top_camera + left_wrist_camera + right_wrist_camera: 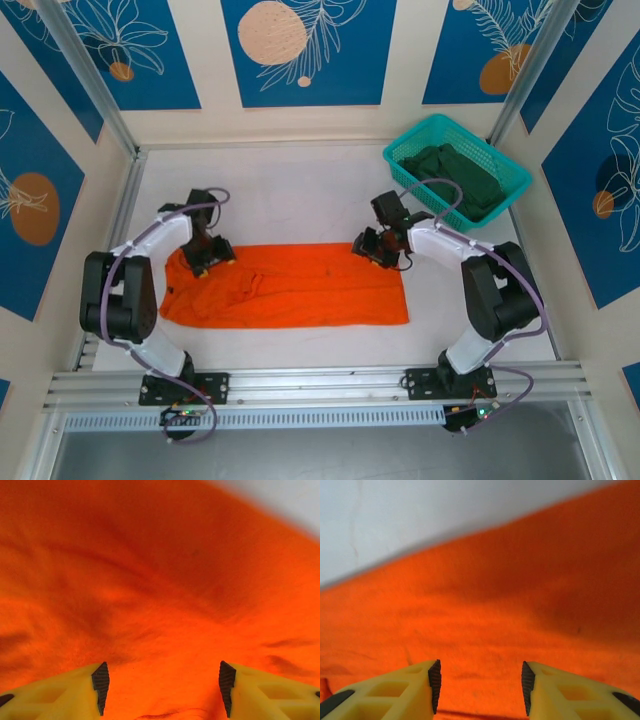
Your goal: Fold and stack the t-shirts
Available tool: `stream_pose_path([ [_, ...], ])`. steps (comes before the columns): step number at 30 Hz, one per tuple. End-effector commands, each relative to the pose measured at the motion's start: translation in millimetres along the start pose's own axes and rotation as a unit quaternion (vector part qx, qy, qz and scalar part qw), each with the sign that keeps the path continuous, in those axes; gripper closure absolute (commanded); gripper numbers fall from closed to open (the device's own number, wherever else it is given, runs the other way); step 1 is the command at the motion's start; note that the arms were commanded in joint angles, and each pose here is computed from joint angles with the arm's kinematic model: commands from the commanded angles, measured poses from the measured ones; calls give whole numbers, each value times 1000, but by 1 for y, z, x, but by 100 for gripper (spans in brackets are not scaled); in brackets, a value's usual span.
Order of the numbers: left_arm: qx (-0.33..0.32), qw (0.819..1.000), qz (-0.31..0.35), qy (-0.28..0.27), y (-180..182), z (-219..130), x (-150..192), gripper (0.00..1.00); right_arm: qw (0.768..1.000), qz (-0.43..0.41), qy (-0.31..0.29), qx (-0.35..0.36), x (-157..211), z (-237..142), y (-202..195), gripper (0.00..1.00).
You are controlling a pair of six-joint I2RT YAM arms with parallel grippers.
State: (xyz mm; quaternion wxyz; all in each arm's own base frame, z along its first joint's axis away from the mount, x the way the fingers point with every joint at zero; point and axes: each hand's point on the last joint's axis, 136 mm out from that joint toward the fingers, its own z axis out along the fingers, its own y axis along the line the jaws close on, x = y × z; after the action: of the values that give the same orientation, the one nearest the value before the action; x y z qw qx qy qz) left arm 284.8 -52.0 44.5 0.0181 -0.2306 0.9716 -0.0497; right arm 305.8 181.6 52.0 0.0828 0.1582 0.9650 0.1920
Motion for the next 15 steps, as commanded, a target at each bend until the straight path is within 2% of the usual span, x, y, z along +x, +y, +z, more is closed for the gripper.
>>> stream_pose_path([
  [1,5,1000,-27,6,1,14,4,39,999,6,48,19,27,5,-6,51],
  [8,-13,1000,-3,26,-11,43,-18,39,995,-17,89,52,60,3,-10,52],
  [15,-30,999,35,16,-56,55,-74,40,993,-31,107,46,80,-11,-17,52],
])
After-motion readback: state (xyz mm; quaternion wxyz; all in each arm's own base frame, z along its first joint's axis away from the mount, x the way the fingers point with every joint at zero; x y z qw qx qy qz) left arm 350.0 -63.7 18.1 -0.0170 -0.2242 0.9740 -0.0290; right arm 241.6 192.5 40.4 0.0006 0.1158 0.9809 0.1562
